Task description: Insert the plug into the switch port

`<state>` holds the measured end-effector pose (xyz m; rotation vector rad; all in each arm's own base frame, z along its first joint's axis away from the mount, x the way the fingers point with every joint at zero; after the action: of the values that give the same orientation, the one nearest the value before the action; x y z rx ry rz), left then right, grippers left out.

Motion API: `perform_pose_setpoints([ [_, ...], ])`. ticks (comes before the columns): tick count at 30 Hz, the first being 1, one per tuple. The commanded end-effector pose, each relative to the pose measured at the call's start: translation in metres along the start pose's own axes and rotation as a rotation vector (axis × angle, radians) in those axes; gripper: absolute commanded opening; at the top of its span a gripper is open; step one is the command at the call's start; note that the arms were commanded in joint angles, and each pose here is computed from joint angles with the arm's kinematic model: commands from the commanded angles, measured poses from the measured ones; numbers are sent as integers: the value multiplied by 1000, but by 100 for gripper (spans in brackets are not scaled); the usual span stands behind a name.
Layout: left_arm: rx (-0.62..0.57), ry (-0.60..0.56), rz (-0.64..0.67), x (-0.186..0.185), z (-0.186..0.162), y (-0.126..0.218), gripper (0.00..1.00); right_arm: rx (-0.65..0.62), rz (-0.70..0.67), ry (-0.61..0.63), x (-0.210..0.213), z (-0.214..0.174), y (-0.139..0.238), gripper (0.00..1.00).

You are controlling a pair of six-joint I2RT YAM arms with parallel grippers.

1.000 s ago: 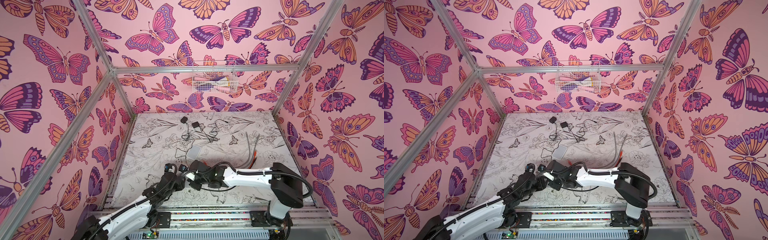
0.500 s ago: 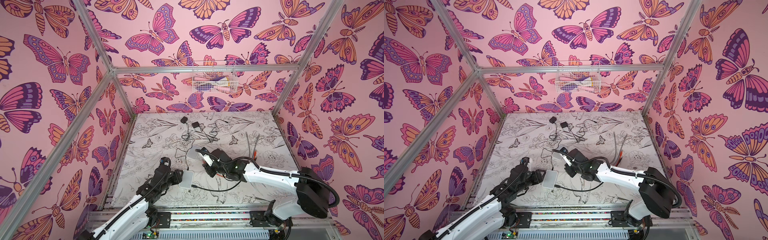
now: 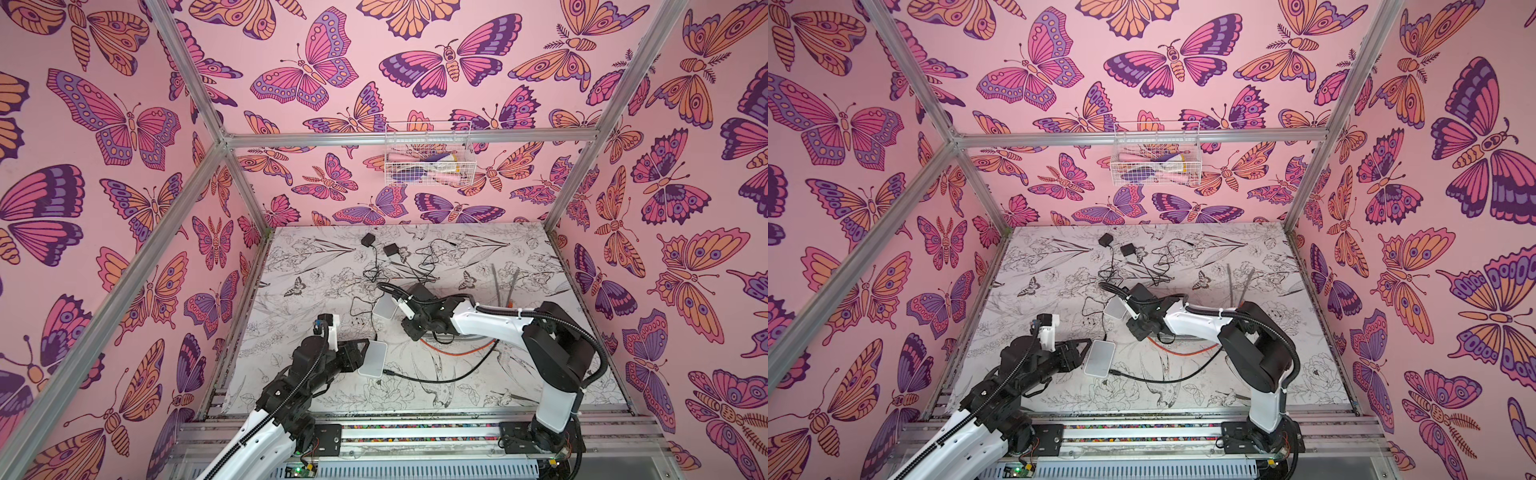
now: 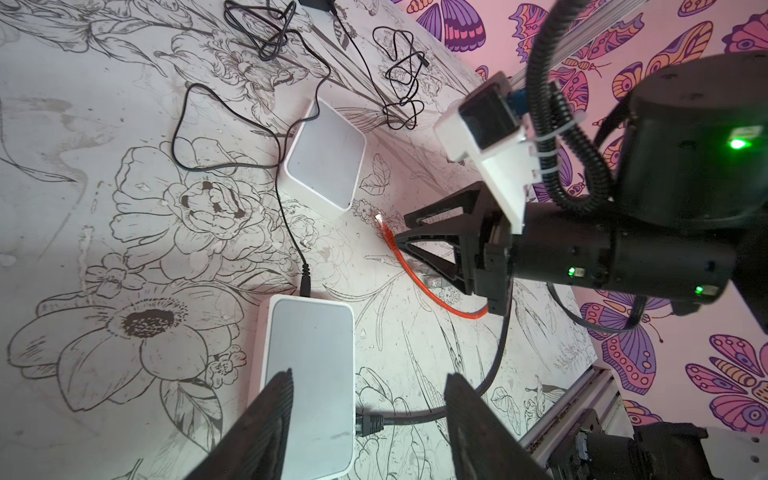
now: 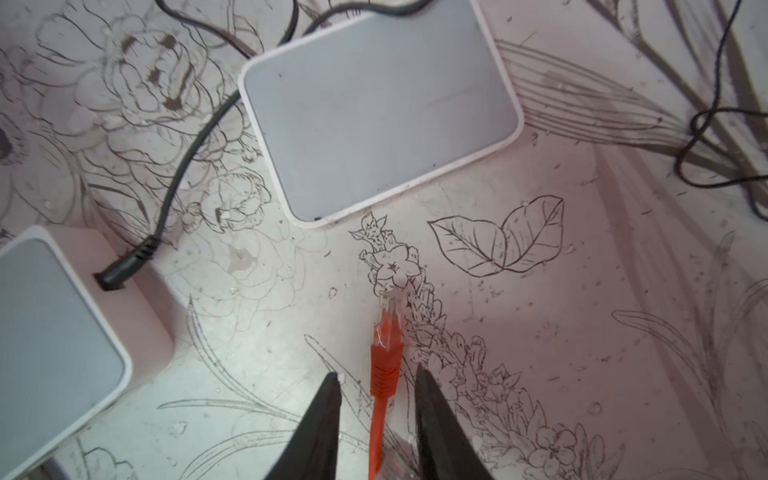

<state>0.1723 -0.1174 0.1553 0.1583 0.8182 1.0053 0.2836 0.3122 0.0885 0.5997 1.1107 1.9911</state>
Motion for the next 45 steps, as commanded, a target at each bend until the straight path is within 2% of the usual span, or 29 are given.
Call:
perform_pose_setpoints([
  [1,18,-7,-10,-1,-2,4,61,39,-17,-3,-5,1,-5,33],
  [12,16,-12,-6,0,-3,4,61,106,-5,-17,-8,-9,-27,30],
  [19,5,-22,-25,-6,4,7,61,112,62,-17,1,-7,-23,5],
  [24,5,-54,-118,-20,7,7,62,12,102,-13,4,5,8,0],
  [27,17,-63,-184,-29,8,4,63,-109,148,-15,7,14,40,0],
  [28,-7,-73,-215,-40,20,8,63,-150,161,-16,7,16,52,0],
  [34,-16,-97,-288,-58,26,3,63,-366,211,-14,5,22,115,0],
  [38,-45,-126,-354,-75,32,0,64,-454,261,-3,6,16,142,0],
  [45,-46,-154,-403,-97,38,-12,64,-524,277,53,17,0,162,0],
])
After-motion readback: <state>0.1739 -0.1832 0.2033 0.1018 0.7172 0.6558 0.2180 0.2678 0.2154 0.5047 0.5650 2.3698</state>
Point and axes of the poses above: each gripper's point midway between its finger pads, its own y axis back along the fingers, its own x axis along the line the jaws close on, z = x × y, the point moved 5 cm from there along y, back along the fingers, and after that the axes turned 7 degrees about -y, right-handed, at the moved point
